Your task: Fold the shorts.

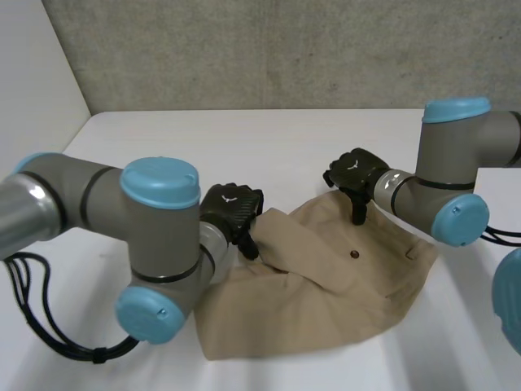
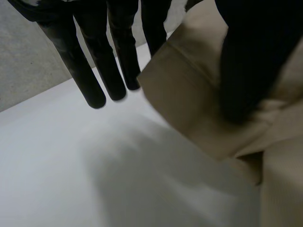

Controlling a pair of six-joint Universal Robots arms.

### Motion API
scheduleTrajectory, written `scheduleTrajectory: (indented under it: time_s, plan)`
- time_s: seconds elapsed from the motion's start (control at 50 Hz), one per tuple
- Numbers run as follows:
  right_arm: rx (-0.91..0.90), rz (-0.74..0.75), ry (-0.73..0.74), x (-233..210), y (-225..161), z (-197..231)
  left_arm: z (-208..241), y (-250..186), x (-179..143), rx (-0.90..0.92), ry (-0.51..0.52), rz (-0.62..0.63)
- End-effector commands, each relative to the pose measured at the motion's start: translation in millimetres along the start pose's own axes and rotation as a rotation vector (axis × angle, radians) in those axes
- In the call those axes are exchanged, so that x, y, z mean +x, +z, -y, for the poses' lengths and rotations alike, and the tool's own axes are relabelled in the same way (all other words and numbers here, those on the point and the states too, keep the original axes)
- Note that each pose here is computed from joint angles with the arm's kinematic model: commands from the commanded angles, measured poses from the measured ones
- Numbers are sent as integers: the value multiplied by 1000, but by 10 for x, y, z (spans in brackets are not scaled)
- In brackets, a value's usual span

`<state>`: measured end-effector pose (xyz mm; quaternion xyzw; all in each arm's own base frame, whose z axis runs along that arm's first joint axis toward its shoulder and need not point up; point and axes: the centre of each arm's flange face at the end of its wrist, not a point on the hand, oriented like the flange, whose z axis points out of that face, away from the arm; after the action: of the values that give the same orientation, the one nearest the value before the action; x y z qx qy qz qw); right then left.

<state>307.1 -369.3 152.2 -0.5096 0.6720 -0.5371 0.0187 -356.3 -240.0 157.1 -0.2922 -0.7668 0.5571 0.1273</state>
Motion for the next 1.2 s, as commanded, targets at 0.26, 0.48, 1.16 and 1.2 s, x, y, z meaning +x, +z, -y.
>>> scheduleTrajectory:
  time_s: [0.26, 0.48, 1.16, 1.2]
  plan:
    - [714, -751, 21, 1481, -454, 1506, 2248, -62, -518, 917, 299, 438]
    - [776, -766, 101, 1462, -920, 1636, 2256, -401, -623, 997, 295, 496]
    - [236, -108, 34, -441, -1117, 67, 125, -1149, -318, 214, 326, 225]
    - [273, -94, 29, -442, -1203, 137, 246, -1166, -402, 259, 264, 252]
